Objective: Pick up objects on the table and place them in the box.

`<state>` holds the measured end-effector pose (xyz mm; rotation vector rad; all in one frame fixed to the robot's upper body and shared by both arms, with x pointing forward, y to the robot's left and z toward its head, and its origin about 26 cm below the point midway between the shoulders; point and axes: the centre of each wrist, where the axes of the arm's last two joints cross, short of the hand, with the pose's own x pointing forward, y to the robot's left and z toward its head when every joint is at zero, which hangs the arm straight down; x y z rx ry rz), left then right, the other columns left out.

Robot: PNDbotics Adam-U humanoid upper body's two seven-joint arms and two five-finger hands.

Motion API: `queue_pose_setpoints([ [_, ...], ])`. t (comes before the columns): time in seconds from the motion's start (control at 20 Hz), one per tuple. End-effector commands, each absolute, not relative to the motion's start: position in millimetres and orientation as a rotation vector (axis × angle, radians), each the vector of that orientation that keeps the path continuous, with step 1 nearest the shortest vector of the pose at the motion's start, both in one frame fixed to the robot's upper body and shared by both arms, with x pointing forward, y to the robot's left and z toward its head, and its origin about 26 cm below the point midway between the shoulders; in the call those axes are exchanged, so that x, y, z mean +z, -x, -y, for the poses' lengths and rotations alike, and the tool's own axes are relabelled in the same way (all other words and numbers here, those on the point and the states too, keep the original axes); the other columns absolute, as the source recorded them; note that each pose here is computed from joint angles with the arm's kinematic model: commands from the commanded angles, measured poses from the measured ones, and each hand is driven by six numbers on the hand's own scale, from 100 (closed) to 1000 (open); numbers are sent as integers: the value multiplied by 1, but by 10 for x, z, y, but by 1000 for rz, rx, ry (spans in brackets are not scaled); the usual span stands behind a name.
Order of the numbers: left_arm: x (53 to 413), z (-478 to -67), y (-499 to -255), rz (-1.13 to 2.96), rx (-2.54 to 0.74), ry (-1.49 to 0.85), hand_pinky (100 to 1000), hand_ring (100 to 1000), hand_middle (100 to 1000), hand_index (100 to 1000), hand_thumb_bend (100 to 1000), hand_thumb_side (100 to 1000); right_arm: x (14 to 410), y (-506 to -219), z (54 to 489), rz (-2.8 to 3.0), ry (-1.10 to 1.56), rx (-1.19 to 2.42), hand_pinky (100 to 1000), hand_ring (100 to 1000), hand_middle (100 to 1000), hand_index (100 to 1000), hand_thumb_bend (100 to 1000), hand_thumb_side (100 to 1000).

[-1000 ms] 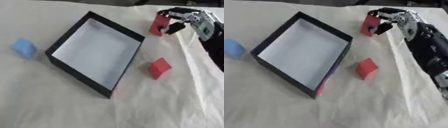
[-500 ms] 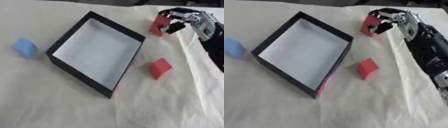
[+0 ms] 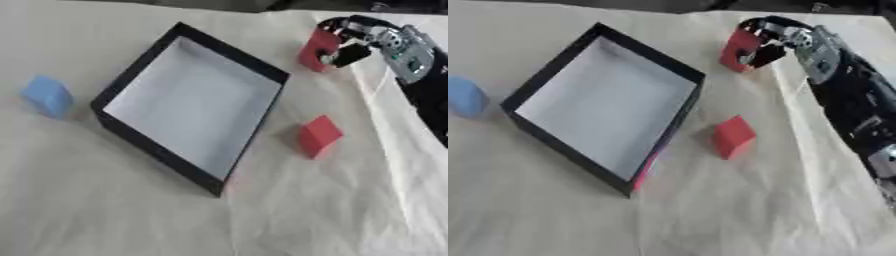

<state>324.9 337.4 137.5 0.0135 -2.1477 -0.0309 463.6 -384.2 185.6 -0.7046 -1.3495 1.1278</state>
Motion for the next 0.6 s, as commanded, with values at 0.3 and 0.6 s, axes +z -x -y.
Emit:
queue_pose_setpoints([
  [0.3,1486,-3415,-3246,2172,-68,-38,850,867,770,743,100,737,2230,-4585,3877,1479,831,1104,813,367,388,626,100,100],
  [0.6,1492,-3429,-3240,2174,-65,-46,851,866,770,743,100,735,2554,-4518,3785,1598,863,1149,815,362,383,621,100,100],
])
